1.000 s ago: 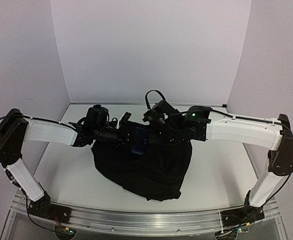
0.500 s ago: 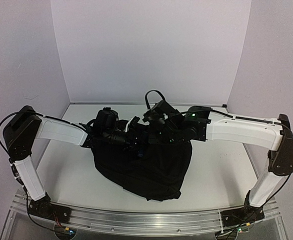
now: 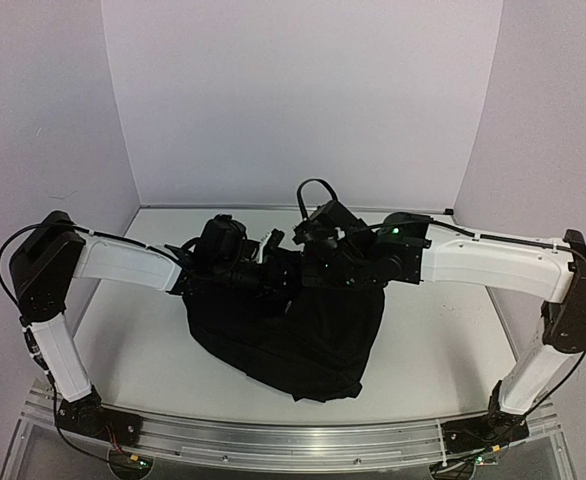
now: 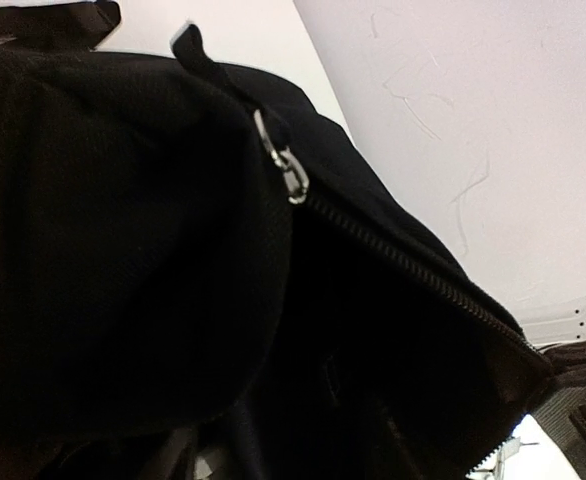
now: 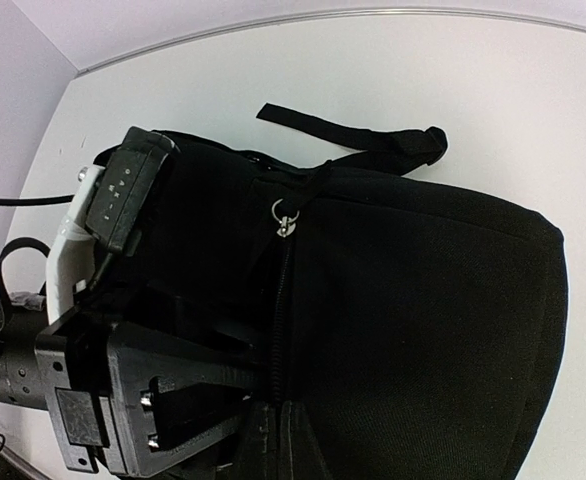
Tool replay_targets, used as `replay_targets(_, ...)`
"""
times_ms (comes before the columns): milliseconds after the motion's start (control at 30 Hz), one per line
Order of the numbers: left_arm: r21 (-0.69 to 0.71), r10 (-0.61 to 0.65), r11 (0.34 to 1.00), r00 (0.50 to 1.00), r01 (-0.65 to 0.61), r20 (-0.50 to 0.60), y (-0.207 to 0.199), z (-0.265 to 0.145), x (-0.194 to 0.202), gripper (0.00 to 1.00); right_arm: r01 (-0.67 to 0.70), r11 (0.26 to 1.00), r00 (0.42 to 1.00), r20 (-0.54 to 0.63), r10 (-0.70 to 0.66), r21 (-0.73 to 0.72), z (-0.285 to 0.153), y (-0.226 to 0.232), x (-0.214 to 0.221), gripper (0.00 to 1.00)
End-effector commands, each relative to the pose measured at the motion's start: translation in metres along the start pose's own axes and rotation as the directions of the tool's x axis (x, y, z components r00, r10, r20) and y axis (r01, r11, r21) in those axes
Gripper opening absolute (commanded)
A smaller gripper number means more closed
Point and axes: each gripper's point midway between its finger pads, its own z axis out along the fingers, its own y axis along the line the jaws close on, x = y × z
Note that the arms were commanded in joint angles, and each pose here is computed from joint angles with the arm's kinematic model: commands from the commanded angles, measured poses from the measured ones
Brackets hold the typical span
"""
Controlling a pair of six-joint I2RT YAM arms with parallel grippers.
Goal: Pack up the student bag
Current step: Place the personal item in the student bag.
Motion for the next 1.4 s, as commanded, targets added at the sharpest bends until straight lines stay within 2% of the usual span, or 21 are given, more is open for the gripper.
replay_targets(0,-0.075,0.081,0.994,0.994,-0.076,0.069,-0.01,-0.021,-0.016,0.62,-0.072,0.996,0.989,0.126,0.077,-0.043,-0.031,0.0,-0.04,0.0)
replay_targets(100,-0.111,0.092,0.99,0.994,-0.086,0.053,-0.004,-0.022,-0.013,0.62,-0.07,0.997,0.989,0.129,0.075,-0.043,-0.031,0.0,-0.04,0.0)
replay_targets(267,-0.089,0.077,0.993,0.997,-0.075,0.015,-0.003,-0.013,-0.008,0.43,-0.066,0.997,0.989,0.127,0.07,-0.038,-0.03,-0.001,-0.039,0.0)
replay_targets(533,-0.018,0.11,0.994,0.994,-0.109,0.008,-0.023,-0.004,-0.01,0.4,-0.049,0.996,0.994,0.094,0.055,-0.073,-0.019,0.009,-0.028,0.0)
replay_targets(700,-0.163,0.125,0.981,0.986,-0.106,0.11,-0.017,-0.041,-0.019,0.5,-0.05,0.985,0.998,0.022,0.055,-0.165,-0.001,0.033,-0.008,0.0)
replay_targets(833,-0.238,0.127,0.967,0.983,-0.093,0.132,-0.012,-0.07,-0.014,0.56,-0.055,0.968,0.998,-0.022,0.051,-0.246,0.012,0.056,0.004,0.0)
replay_targets(1000,-0.342,0.087,0.939,0.985,-0.031,0.15,0.011,-0.095,-0.009,0.63,-0.049,0.966,0.998,-0.047,0.039,-0.253,0.03,0.066,0.015,0.0)
replay_targets(1167,-0.359,0.067,0.933,0.98,0.005,0.187,0.018,-0.11,-0.011,0.71,-0.061,0.978,0.996,-0.069,0.048,-0.2,0.051,0.059,0.031,0.0)
replay_targets(1367,-0.359,0.067,0.933,0.977,0.01,0.201,0.018,-0.115,-0.015,0.78,-0.056,0.982,0.996,-0.076,0.043,-0.182,0.056,0.054,0.037,0.1)
